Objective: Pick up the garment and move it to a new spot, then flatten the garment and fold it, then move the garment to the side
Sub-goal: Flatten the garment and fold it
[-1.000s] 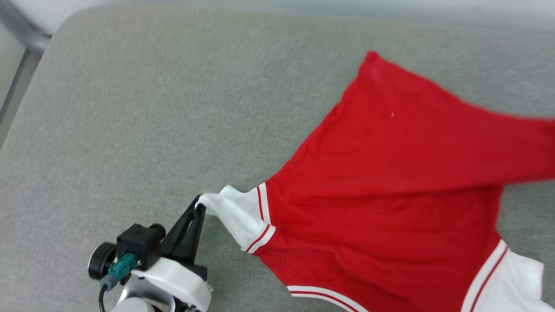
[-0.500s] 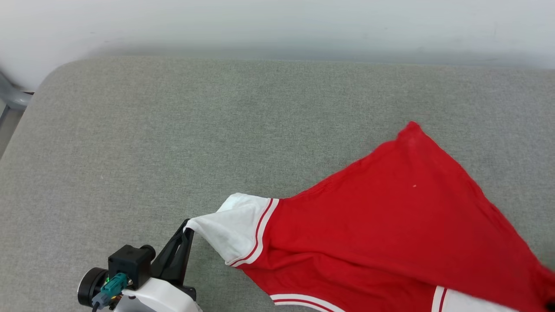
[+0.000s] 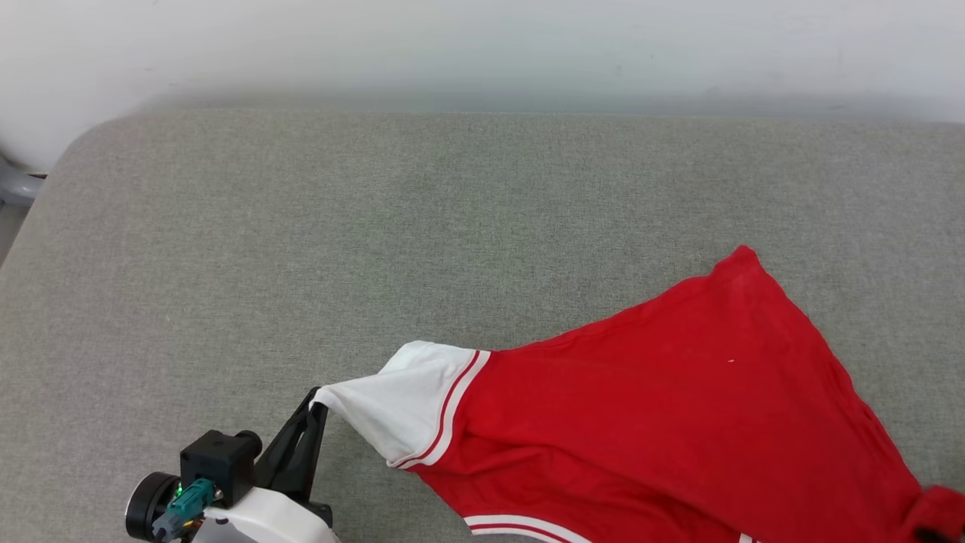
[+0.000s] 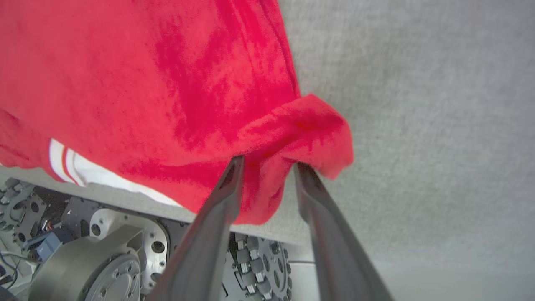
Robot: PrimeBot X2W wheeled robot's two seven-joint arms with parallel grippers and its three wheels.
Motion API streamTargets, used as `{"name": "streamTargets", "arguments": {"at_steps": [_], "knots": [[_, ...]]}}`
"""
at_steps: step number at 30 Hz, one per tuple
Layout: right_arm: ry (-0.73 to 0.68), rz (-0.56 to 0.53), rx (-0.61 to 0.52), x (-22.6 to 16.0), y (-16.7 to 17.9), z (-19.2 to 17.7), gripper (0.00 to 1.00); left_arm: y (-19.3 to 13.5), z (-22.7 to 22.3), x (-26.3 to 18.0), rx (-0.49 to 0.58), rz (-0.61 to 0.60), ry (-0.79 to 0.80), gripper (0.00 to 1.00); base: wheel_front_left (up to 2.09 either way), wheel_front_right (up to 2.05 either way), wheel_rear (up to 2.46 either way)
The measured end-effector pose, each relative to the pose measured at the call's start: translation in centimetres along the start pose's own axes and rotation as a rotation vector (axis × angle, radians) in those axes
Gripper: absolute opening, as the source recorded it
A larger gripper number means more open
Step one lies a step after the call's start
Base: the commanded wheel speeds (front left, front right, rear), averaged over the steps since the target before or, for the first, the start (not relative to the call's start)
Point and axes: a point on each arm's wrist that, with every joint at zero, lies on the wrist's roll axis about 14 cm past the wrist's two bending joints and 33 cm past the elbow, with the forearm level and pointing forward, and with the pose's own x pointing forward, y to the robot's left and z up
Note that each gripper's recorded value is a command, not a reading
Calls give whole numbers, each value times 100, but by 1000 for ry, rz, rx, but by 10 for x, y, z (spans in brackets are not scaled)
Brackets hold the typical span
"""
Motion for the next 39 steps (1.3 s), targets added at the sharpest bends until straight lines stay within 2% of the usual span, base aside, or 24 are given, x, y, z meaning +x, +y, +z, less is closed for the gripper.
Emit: {"name": "streamTargets", "arguments": {"at_steps": [6,7,8,11,15,20,27,34,39], "knots": [[-231,-2,3,-20,-3,69,100,-1,3,-2,0,2,-5,0,0,0,0],[-305,0,-20,-29,-1,97,100,-1,3,-2,-2,1,-4,0,0,0,0],[-305,0,-20,-29,-1,97,100,-1,3,-2,-2,1,-4,0,0,0,0],[-385,-1,-75,-39,4,136,100,-3,5,2,3,-6,-9,0,0,0,0],[-413,6,-166,-42,18,177,100,-5,6,8,6,-13,-9,0,0,0,0],[-329,3,-279,-22,40,207,100,-4,6,18,6,-12,-13,0,0,0,0],[-155,20,-334,27,64,230,100,-5,1,30,4,-14,-7,0,0,0,0],[-7,24,-338,83,76,230,100,-1,-3,43,12,-12,-1,0,0,0,0],[71,41,-332,119,83,212,100,1,-10,48,12,-11,13,0,0,0,0]]}}
